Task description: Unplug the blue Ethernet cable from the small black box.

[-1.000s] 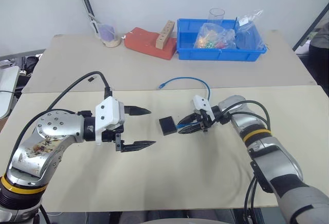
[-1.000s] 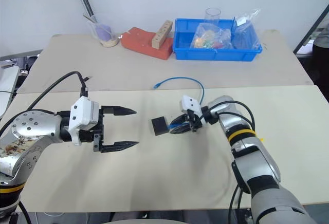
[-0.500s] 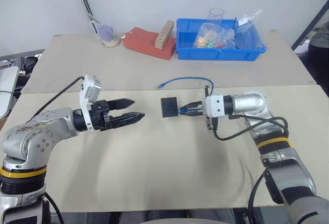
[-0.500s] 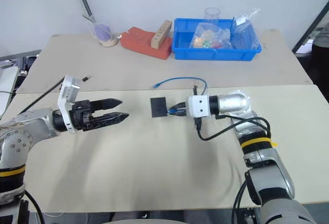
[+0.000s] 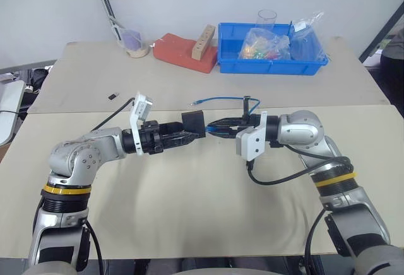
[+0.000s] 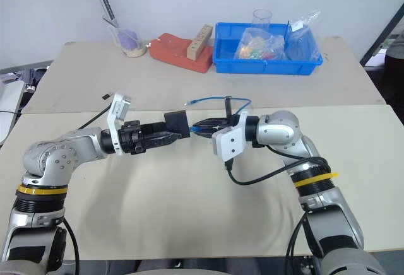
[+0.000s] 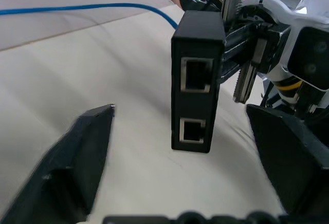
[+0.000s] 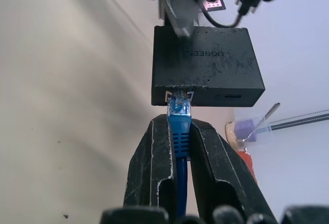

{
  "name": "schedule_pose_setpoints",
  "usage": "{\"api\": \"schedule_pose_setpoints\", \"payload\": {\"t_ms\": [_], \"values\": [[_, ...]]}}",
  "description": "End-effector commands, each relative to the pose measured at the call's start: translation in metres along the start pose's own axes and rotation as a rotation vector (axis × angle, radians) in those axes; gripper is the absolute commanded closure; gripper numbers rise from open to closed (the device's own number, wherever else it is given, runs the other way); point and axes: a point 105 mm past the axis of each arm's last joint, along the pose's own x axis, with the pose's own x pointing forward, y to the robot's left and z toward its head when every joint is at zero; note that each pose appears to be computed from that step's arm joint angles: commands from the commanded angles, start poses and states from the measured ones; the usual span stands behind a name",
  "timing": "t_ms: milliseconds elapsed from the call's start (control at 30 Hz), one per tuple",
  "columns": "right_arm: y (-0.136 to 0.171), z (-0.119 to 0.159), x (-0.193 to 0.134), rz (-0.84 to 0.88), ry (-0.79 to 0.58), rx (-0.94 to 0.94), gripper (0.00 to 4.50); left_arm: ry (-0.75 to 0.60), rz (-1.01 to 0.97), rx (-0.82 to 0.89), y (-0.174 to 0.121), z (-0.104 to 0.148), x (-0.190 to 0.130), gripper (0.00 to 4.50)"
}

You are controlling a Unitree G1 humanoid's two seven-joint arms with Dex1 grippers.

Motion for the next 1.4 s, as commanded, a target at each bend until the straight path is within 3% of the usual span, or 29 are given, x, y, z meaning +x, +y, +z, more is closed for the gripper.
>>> {"api": "schedule_pose_setpoints", "payload": {"t_ms": [33,100,133,167,233,267,567,667,800,867,1000,1400], "values": [[-0.012,0.011,-0.002,-0.016,-0.033,-0.065,4.44,-0.024,-0.046,0.051,-0.007,0.013,0.0,2.64],[-0.01,0.012,-0.002,-0.005,-0.038,-0.063,4.44,-0.017,-0.053,0.055,-0.008,0.013,0.001,3.71],[-0.01,0.013,-0.001,-0.002,-0.042,-0.063,4.44,-0.012,-0.055,0.059,-0.008,0.012,0.001,4.0],[-0.01,0.013,-0.001,0.002,-0.047,-0.058,4.44,-0.003,-0.054,0.069,-0.008,0.011,0.001,3.97],[-0.011,0.015,-0.001,0.018,-0.067,0.004,3.32,0.015,-0.047,0.092,-0.008,0.01,0.001,3.97],[-0.01,0.016,-0.001,0.04,-0.076,0.063,3.09,0.022,-0.049,0.109,-0.008,0.01,0.001,3.97],[-0.011,0.017,-0.017,0.233,-0.132,1.008,0.02,0.082,-0.151,0.217,-0.019,0.01,-0.001,3.97],[-0.01,0.014,-0.017,0.273,-0.124,1.218,0.02,0.076,-0.184,0.238,-0.023,0.014,0.0,3.97],[-0.009,0.012,-0.015,0.288,-0.115,1.337,0.02,0.073,-0.214,0.256,-0.028,0.017,0.0,3.97],[-0.009,0.012,-0.015,0.299,-0.111,1.343,0.02,0.074,-0.219,0.26,-0.03,0.018,0.0,3.97],[-0.008,0.013,-0.013,0.308,-0.116,1.339,1.07,0.076,-0.229,0.265,-0.032,0.02,0.0,3.97],[-0.009,0.014,-0.009,0.319,-0.131,1.347,1.07,0.086,-0.244,0.276,-0.034,0.02,0.001,3.97]]}}
